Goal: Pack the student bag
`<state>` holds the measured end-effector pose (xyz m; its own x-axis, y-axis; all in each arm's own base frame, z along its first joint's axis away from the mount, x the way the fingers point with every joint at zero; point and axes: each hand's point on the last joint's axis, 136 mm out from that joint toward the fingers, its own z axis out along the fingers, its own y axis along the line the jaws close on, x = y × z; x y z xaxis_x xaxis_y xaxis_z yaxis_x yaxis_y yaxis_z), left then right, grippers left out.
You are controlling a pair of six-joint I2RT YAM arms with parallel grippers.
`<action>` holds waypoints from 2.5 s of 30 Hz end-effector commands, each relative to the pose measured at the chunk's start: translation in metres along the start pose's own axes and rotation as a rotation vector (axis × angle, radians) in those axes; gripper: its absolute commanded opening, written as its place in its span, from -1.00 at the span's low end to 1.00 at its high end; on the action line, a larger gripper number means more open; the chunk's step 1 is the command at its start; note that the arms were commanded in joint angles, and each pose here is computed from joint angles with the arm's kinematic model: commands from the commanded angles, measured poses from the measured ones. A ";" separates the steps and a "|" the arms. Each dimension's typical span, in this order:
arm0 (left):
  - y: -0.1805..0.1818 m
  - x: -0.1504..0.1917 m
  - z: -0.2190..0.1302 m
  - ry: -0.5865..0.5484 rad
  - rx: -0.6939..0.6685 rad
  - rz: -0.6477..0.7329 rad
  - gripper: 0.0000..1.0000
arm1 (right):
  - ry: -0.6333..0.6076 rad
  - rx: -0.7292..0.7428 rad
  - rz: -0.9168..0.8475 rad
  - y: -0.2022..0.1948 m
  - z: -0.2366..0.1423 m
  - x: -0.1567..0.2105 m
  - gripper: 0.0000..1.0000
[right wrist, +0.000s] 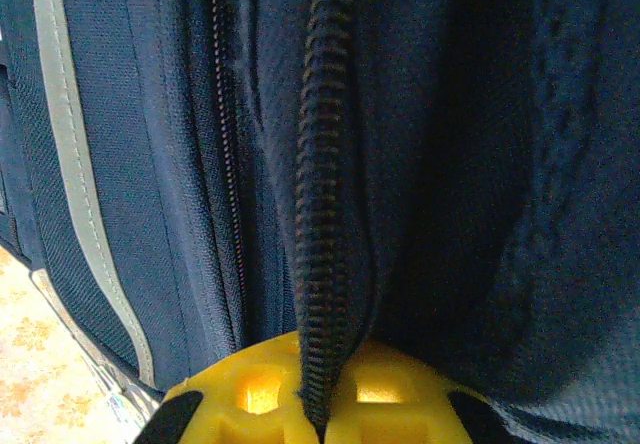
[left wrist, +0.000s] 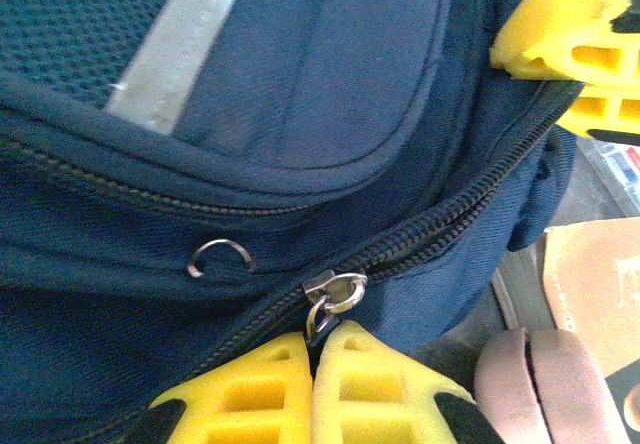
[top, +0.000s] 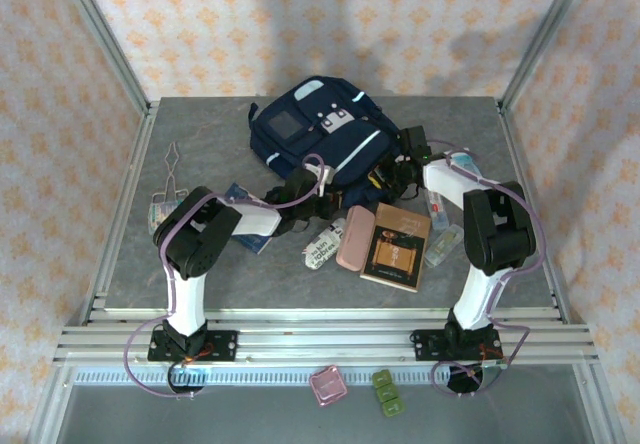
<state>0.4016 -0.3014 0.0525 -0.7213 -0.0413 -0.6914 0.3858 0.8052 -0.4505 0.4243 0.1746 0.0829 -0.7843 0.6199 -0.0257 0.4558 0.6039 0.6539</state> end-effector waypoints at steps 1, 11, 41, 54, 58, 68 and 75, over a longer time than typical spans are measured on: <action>0.033 -0.007 -0.023 -0.022 -0.177 0.022 -1.00 | -0.131 -0.181 -0.113 0.061 -0.033 -0.022 -1.00; 0.103 -0.004 -0.070 0.018 -0.521 0.056 -1.00 | -0.177 -0.174 -0.102 0.051 -0.046 -0.033 -1.00; 0.025 -0.082 -0.061 -0.081 -0.310 0.113 -0.03 | -0.027 -0.182 -0.277 0.047 -0.022 0.021 -0.77; 0.026 -0.021 -0.085 -0.148 -0.014 -0.109 0.13 | -0.027 -0.210 -0.268 0.052 -0.020 0.018 -1.00; 0.021 -0.028 -0.090 -0.196 0.140 -0.182 0.15 | -0.027 -0.218 -0.267 0.053 -0.021 0.019 -1.00; 0.022 -0.023 -0.070 -0.153 0.230 -0.262 0.22 | -0.025 -0.247 -0.265 0.061 -0.023 0.019 -1.00; 0.025 -0.026 -0.059 -0.145 0.227 -0.261 0.22 | -0.011 -0.262 -0.257 0.061 -0.021 0.021 -1.00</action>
<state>0.3850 -0.2386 0.0766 -0.7521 -0.3109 -0.5812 0.2834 0.6436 -0.7110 0.4098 0.2037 0.1066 -0.8678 0.4759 -0.1426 0.2318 0.6418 0.7310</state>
